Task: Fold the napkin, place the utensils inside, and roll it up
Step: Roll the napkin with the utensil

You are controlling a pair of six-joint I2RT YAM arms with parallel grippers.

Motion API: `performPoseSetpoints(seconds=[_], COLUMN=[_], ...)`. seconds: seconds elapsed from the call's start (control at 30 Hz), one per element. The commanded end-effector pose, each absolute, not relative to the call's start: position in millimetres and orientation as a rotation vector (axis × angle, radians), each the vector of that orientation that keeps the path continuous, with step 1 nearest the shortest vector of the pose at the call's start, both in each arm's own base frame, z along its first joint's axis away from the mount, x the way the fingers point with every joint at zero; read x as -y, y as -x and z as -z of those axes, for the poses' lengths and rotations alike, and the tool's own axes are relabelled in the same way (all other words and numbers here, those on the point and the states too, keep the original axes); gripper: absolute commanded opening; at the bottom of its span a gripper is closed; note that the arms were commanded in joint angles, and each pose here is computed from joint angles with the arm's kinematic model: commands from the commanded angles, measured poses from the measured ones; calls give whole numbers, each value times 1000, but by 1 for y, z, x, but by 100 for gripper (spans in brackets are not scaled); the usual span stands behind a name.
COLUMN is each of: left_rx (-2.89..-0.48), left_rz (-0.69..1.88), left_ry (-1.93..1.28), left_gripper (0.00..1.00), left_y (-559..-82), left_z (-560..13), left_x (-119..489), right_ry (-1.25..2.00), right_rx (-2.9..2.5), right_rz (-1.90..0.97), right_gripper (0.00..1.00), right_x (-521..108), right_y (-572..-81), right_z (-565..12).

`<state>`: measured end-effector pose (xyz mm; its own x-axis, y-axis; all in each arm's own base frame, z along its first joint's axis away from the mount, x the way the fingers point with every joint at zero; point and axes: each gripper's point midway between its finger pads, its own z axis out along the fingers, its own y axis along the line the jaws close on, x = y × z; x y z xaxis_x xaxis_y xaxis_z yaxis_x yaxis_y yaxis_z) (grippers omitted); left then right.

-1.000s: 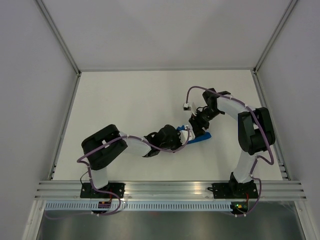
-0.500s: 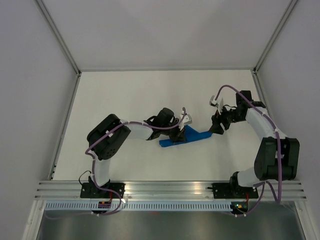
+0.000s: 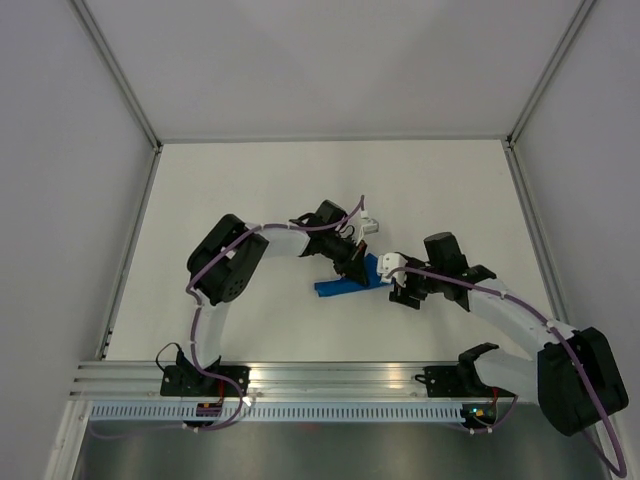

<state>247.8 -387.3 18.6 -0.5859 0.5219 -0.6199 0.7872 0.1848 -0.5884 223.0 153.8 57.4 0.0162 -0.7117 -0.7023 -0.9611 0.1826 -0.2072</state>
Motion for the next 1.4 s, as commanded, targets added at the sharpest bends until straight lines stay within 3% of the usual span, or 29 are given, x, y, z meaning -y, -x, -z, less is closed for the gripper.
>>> performPoseSetpoints(seconds=[0.0, 0.4, 0.6, 0.67, 0.73, 0.83, 0.87, 0.97, 1.13, 1.37], left_rx=[-2723, -2799, -2792, -2787, -2783, -2743, -2749, -2654, -2502, -2330], left_rz=[1284, 1318, 1336, 1354, 1358, 1343, 1323, 1303, 1287, 1066], left_ry=[-1122, -1063, -1067, -1072, -1071, -1059, -1037, -958, -861, -666], left_gripper=[2, 2, 2, 3, 6, 25, 34, 45, 46, 45], left_y=[-199, -199, -201, -199, -201, -210, -211, -231, -259, -293], left_z=[44, 48, 47, 45, 44, 37, 37, 16, -19, -47], left_x=[337, 340, 341, 342, 342, 344, 342, 347, 346, 317], right_ry=[1571, 1751, 1804, 1822, 1832, 1864, 1878, 1905, 1928, 1962], right_rx=[-1617, -1557, -1589, -1611, -1619, -1658, -1682, -1711, -1764, -1904], right_rz=[-280, -249, -224, -228, -227, -248, -258, -303, -413, -668], right_gripper=[72, 71, 62, 51, 37, 26, 25, 22, 20, 18], right_x=[-169, -203, -203, -201, -200, -197, -194, -193, -195, -186], right_y=[-253, -225, -227, -225, -225, -220, -216, -208, -199, -189], right_z=[-69, -32, -11, -4, -2, 4, 7, 10, 9, 5])
